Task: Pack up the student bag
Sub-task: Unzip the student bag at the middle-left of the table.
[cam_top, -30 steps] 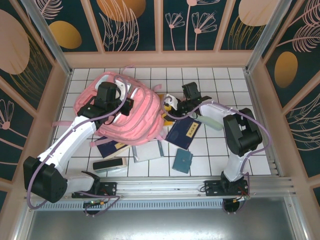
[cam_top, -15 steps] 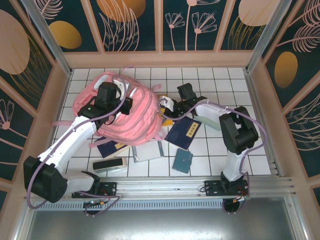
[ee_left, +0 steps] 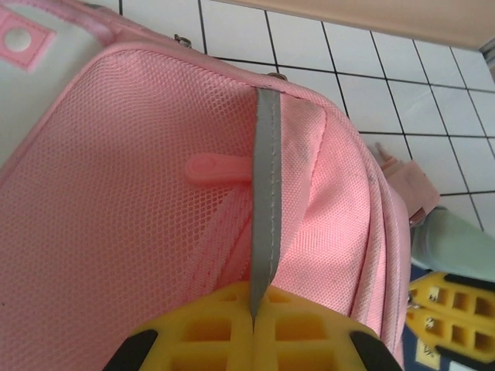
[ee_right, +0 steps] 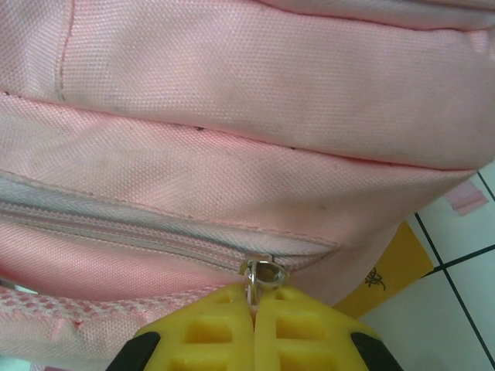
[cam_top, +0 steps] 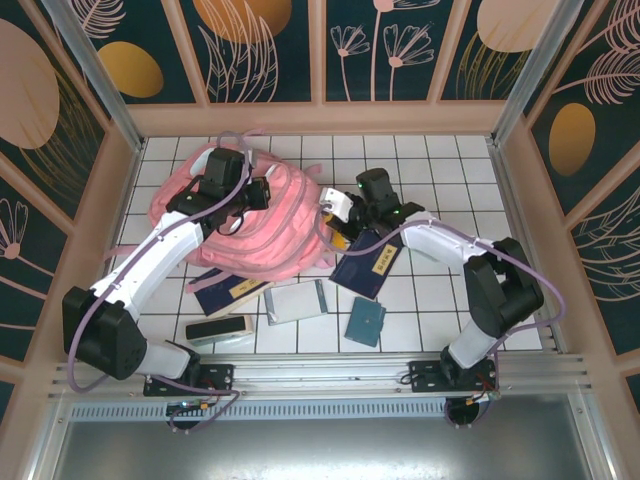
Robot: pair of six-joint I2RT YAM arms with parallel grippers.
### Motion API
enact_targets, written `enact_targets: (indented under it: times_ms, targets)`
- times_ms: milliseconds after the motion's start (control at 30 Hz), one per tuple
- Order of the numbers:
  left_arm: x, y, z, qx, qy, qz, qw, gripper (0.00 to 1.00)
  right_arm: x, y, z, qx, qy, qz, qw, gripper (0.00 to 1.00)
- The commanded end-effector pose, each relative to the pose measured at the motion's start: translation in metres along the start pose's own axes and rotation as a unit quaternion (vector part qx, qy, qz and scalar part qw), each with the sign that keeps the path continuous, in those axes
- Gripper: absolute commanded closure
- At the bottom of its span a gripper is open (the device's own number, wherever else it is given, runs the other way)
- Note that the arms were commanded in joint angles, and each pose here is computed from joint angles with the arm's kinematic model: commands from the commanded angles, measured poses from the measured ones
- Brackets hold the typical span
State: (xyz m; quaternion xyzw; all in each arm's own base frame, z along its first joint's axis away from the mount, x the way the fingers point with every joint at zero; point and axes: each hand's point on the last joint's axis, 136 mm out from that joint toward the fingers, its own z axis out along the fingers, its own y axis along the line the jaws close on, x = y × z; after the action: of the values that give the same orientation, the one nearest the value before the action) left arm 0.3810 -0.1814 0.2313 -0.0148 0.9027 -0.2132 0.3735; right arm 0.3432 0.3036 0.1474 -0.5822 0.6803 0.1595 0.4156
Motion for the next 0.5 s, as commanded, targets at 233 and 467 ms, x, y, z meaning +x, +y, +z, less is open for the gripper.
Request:
enact_targets:
  times_ms: [233,467]
  targets:
    - [-0.054,-0.016,-0.007,0.034,-0.088,-0.067,0.993,1.00,-0.032,0.040,-0.013,-0.010,0.007,-0.015,1.000,1.00]
    - [-0.059,-0.018,-0.004,0.052,-0.093,-0.080,0.991,1.00,-0.049,0.058,-0.015,-0.012,0.003,-0.006,1.000,1.00]
